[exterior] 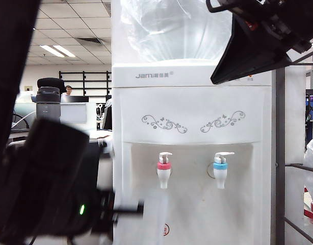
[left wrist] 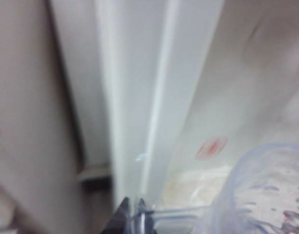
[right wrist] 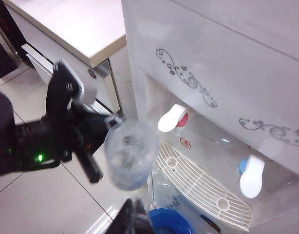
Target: Pick up the plastic mug from the left desk, go to the hot water outlet of the water dispenser, press the vertical switch to get some water, then put the mug back on the desk.
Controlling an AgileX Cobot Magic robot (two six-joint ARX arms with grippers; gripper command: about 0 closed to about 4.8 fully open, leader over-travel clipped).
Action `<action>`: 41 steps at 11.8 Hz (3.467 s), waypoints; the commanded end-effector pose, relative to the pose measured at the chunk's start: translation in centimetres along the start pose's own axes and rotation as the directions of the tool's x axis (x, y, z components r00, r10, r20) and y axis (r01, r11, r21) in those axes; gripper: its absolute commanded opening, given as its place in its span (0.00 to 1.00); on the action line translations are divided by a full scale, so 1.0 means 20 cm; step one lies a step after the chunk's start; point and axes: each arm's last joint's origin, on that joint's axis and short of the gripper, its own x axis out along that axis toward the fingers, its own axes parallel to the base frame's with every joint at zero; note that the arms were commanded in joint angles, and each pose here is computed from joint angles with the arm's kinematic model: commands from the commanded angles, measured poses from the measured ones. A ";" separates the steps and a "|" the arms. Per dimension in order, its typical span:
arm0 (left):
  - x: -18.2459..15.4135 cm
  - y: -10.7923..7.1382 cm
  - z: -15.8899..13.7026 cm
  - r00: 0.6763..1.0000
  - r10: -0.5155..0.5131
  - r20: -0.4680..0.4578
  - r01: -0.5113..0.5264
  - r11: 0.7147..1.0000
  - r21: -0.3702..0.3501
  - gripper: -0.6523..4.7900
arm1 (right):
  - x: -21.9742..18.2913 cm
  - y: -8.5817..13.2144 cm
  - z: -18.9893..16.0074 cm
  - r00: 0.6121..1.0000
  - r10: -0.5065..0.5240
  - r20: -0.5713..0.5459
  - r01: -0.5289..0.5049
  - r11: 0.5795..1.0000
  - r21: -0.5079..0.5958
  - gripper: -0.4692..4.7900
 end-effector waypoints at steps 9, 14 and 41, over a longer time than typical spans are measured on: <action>0.16 -0.13 0.10 0.986 0.121 0.116 -0.117 0.992 -0.047 0.11 | 0.00 0.00 0.02 1.000 0.009 0.021 -0.009 1.000 -0.005 0.09; 0.13 -0.19 0.06 0.991 0.104 0.080 -0.103 0.995 -0.016 0.11 | 0.00 0.00 0.02 1.000 0.009 0.019 -0.009 1.000 -0.005 0.09; 0.16 -0.32 0.20 0.937 0.239 0.254 -0.205 0.966 -0.154 0.11 | 0.21 0.01 0.06 0.994 0.070 0.078 -0.070 0.998 -0.006 0.09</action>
